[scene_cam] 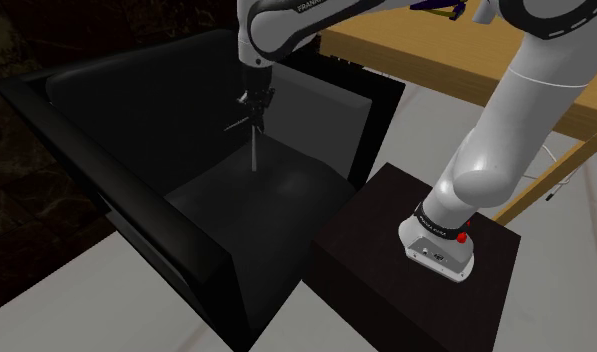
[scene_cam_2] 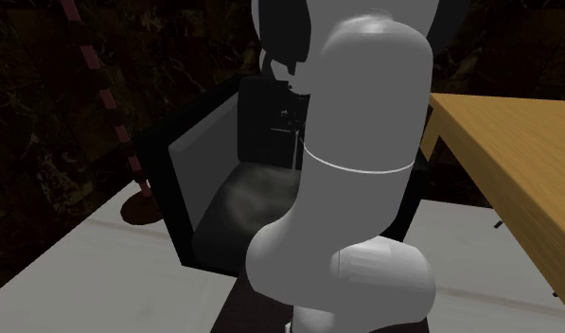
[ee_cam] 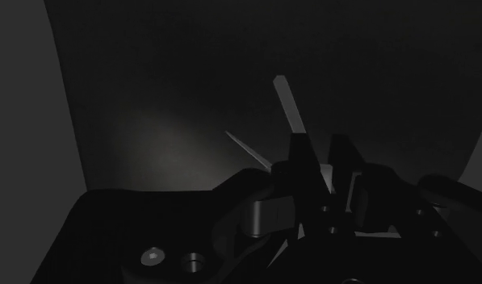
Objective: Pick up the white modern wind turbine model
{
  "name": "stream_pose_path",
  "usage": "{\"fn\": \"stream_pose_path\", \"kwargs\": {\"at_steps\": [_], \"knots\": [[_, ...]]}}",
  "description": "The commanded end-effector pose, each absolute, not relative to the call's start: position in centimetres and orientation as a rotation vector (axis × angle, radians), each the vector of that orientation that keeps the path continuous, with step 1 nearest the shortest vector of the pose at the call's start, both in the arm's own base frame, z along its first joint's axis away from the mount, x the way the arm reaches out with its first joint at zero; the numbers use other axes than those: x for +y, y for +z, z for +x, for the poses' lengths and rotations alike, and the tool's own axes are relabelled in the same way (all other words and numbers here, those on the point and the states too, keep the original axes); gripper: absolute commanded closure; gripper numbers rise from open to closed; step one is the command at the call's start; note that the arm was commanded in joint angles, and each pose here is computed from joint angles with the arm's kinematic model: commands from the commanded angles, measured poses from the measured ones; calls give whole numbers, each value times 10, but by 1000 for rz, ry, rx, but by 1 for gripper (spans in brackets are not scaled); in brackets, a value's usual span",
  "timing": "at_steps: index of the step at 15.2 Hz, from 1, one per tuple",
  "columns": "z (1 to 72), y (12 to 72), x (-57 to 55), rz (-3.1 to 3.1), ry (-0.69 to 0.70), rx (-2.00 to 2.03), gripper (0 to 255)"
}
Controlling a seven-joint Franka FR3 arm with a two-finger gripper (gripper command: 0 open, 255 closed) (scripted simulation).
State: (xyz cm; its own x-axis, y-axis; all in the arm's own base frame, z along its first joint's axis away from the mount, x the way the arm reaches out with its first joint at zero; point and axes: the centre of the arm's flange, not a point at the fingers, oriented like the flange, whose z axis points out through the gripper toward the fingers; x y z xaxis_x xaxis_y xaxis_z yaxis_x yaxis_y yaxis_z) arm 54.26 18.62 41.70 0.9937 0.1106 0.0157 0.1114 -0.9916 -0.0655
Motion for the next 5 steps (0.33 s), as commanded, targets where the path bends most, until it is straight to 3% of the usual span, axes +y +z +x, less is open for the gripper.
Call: {"fn": "stream_pose_path", "kwargs": {"at_steps": [1,5], "knots": [[542,428,187,-3071,-18,-171,255],[542,439,187,-3071,-18,-171,255]]}}
